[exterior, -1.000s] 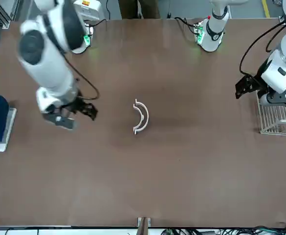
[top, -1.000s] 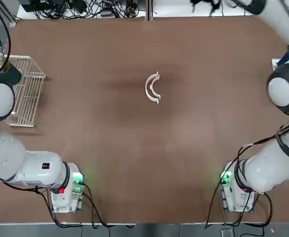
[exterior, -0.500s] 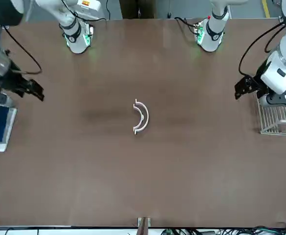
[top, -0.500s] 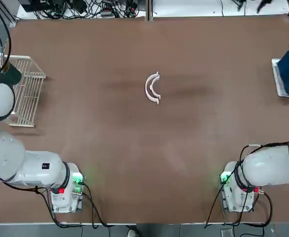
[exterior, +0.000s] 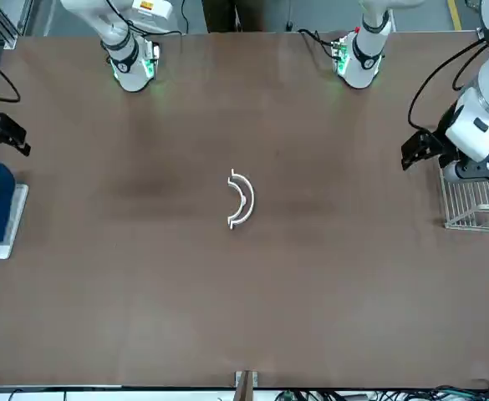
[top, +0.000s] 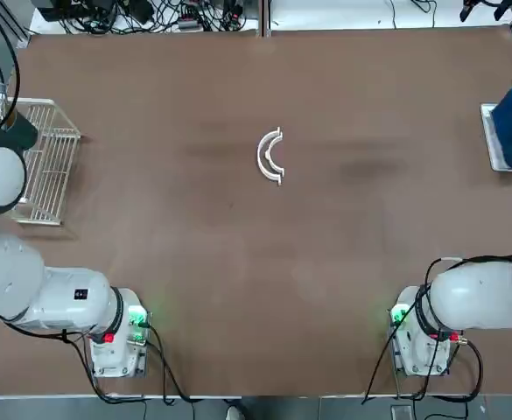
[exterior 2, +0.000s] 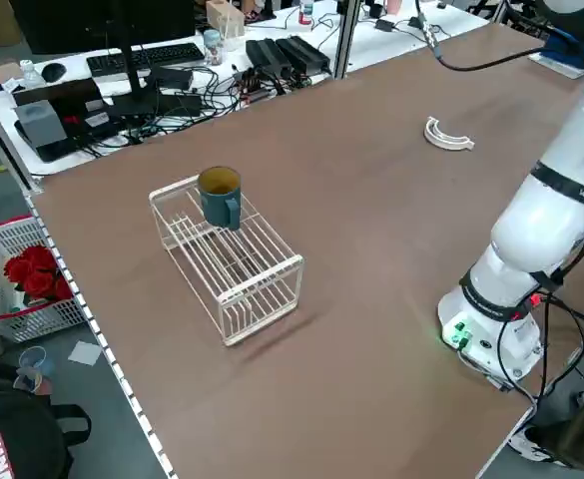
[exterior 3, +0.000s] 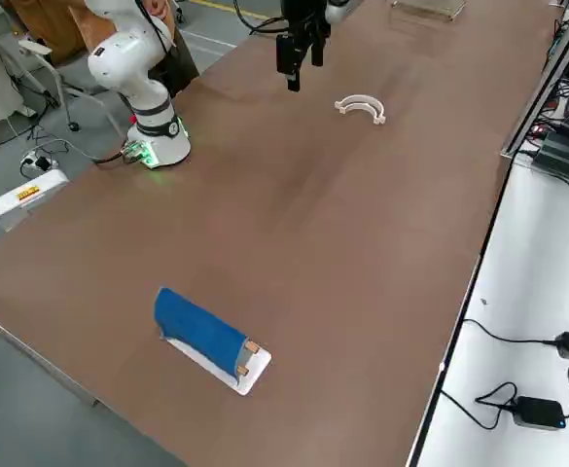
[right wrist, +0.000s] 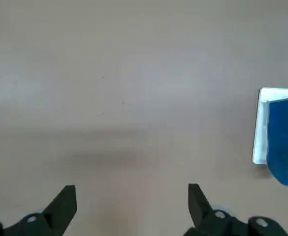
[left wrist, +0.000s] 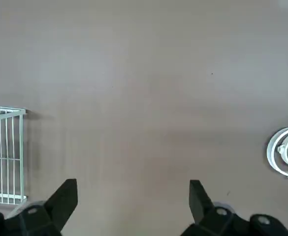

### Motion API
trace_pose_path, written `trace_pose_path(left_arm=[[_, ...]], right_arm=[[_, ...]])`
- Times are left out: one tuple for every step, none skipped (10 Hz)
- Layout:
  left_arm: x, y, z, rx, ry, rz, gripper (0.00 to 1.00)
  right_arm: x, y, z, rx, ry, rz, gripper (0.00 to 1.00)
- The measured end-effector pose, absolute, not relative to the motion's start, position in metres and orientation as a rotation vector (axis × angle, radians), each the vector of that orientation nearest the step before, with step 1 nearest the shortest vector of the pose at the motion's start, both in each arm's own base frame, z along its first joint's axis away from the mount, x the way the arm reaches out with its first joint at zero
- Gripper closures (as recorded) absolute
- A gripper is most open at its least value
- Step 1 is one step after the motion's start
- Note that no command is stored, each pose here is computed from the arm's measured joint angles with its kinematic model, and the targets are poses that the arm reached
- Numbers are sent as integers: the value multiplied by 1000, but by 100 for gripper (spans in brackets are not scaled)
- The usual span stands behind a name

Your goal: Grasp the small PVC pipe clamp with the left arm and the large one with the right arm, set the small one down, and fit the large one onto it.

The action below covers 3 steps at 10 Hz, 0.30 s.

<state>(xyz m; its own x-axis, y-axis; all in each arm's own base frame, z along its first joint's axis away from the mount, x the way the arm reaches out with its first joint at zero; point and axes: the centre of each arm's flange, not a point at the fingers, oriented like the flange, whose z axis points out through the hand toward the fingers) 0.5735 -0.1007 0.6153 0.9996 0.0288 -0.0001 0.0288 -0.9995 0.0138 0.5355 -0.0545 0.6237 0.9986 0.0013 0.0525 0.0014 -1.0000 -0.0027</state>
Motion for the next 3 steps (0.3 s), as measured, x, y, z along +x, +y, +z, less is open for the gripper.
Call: trace_pose_path(left_arm=[[574,-101,615,3128,45,0,0],[574,-101,615,3128,45,0,0],[574,-101,615,3128,45,0,0]], right_arm=[[536,-53,631,-3139,-7,-98,0],[537,-52,635,-3140,-9,-107,0],[539,-51,636,-3141,-11,-109,0]])
